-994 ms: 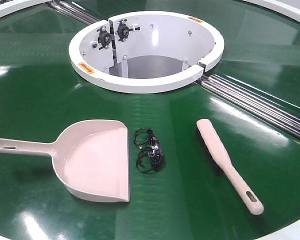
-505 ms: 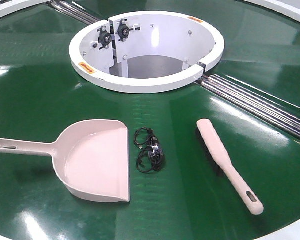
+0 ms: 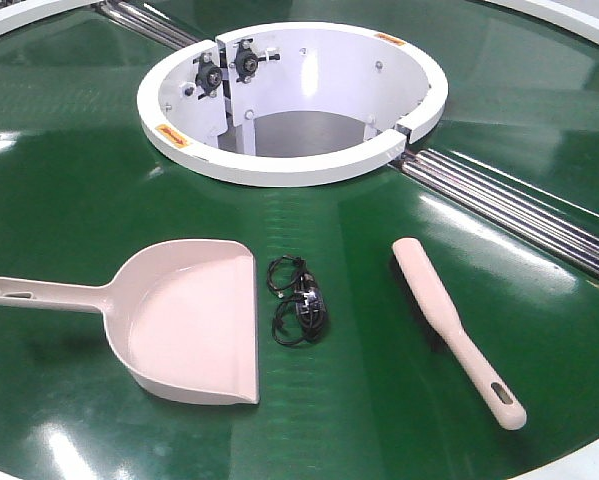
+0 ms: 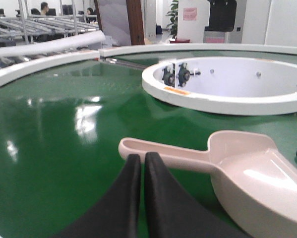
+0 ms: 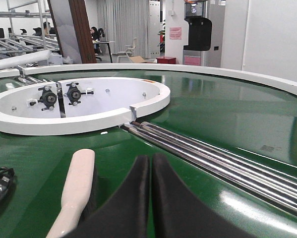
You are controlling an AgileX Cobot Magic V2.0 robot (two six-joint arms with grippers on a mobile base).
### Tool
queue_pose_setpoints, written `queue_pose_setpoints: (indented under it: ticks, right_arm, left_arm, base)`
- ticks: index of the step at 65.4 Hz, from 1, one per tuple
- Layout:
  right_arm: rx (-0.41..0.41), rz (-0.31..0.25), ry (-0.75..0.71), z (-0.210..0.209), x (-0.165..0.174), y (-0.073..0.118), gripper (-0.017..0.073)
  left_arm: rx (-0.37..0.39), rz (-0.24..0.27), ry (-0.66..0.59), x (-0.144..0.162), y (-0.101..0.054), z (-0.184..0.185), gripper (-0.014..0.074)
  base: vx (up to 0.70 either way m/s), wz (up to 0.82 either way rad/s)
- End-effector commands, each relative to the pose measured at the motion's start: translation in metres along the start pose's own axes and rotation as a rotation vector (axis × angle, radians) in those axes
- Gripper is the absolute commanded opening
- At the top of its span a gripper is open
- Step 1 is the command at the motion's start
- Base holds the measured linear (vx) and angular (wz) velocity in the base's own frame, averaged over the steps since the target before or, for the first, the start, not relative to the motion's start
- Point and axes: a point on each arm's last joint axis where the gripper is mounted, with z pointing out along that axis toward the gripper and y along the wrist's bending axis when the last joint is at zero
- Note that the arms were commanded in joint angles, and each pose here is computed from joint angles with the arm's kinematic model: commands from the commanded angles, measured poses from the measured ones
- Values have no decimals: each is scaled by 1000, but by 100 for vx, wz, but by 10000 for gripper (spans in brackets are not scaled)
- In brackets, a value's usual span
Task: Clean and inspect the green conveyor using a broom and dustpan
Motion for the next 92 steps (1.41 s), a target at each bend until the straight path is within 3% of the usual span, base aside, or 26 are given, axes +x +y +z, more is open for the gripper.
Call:
queue_pose_setpoints:
  ticks: [1,7,13,21,36,62,70,84,92]
  right_arm:
    - [-5,-6,-76,-1,-6,0,-8]
    - [-5,-6,-76,-1,-6,0,-8]
    - [-5,-6,-76,-1,-6,0,-8]
    - [-5,-6,-76,-1,-6,0,-8]
    - [-5,-6,-76,-1,-6,0,-8]
    - [-5,-6,-76,-1,-6,0,-8]
    - [-5,-6,-76,-1,-6,0,-8]
    - [-5,-6,-76,-1,-6,0,-8]
    - [-5,-6,-76,-1,-6,0,-8]
  left_arm:
    - [-18,4,-208,-16,1,-3,-6]
    - [-28,-19,-368,-37,3,-8,-6]
    - [-23,-77,-389,-62,5,-14,-6]
    - [-8,-65,-258,-101,5,-11,-6]
    - [26,-65,184,-137,5,35,-6]
    - [30,-68,397,-117,5,88,27]
    - [30,-68,410,-117,5,92,122]
    - [29,-65,417,-115,5,95,430]
    - [33,-85,417,-116,4,93,531]
  base:
    - [0,0]
    - [0,0]
    - [0,0]
    - [0,0]
    - [0,0]
    - [0,0]
    - [0,0]
    - [0,0]
    - [0,0]
